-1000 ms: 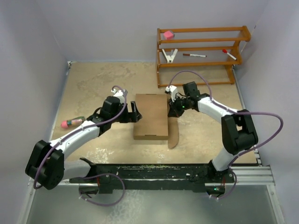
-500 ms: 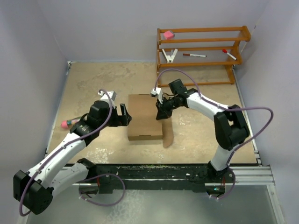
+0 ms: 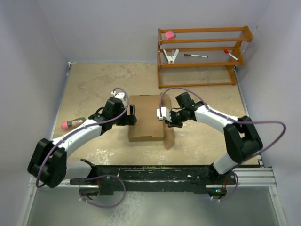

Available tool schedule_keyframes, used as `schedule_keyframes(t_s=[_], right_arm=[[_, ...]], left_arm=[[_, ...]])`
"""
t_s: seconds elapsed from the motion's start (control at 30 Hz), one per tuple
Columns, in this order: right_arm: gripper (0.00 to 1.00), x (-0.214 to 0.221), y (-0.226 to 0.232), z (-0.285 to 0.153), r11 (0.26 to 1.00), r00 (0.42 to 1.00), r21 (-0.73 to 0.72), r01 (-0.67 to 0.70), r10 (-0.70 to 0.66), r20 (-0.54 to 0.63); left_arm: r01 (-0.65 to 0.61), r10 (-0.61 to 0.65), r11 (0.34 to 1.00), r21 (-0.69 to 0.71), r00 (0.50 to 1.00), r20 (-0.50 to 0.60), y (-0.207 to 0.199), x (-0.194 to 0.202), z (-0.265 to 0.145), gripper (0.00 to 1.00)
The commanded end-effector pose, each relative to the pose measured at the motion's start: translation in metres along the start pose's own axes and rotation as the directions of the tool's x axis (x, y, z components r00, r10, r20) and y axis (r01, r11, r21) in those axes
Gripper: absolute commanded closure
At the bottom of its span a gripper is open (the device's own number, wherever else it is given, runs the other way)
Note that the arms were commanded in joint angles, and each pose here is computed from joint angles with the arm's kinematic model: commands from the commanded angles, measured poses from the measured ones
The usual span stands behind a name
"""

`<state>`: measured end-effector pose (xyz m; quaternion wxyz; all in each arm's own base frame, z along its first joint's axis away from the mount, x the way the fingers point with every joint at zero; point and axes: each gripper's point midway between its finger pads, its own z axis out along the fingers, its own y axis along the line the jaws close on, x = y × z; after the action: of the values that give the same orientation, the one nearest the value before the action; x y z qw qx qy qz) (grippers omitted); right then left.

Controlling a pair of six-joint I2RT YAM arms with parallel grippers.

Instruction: Fold the paper box

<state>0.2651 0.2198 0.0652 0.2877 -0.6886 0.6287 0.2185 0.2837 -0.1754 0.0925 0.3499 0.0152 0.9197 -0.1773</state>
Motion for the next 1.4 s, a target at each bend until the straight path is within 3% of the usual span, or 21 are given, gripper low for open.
schedule_keyframes(t_s=[0.0, 0.37, 0.6, 0.73, 0.87, 1.03, 1.13, 1.37], right_arm=[[1.00, 0.008, -0.012, 0.013, 0.997, 0.994, 0.035, 0.066, -0.062, -0.094], [1.00, -0.040, 0.003, 0.029, 0.993, 0.992, 0.020, 0.118, -0.119, 0.042], [0.72, -0.054, 0.009, 0.021, 0.991, 0.986, 0.034, 0.133, -0.136, 0.094], [0.65, -0.050, 0.018, 0.016, 0.983, 0.980, 0.000, 0.184, -0.184, 0.082], [0.56, -0.051, 0.040, -0.004, 0.956, 0.951, -0.040, 0.290, -0.284, 0.120], [0.20, -0.056, 0.086, -0.017, 0.865, 0.837, -0.039, 0.500, -0.471, 0.278], [0.20, -0.049, 0.095, -0.011, 0.836, 0.814, -0.069, 0.545, -0.507, 0.284], [0.26, -0.039, 0.094, 0.013, 0.811, 0.807, -0.051, 0.583, -0.571, 0.150]], left_arm=[[-0.035, 0.031, 0.999, 0.040, 0.994, 0.101, -0.012, -0.044, 0.015, 0.06], [-0.093, 0.087, 0.988, 0.123, 0.995, 0.049, -0.023, -0.065, 0.055, 0.14], [-0.096, 0.085, 0.970, 0.224, 0.995, 0.062, -0.037, -0.095, 0.072, 0.14], [-0.099, 0.076, 0.960, 0.261, 0.992, 0.097, -0.041, -0.115, 0.079, 0.14], [-0.126, 0.097, 0.978, 0.167, 0.980, 0.176, -0.028, -0.148, 0.055, 0.12], [-0.160, 0.109, 0.980, 0.122, 0.932, 0.346, -0.027, -0.166, -0.017, 0.07], [-0.117, 0.036, 0.977, 0.176, 0.913, 0.406, -0.027, -0.144, -0.047, 0.01], [0.026, -0.133, 0.959, 0.283, 0.920, 0.368, -0.018, -0.077, -0.067, 0.01]])
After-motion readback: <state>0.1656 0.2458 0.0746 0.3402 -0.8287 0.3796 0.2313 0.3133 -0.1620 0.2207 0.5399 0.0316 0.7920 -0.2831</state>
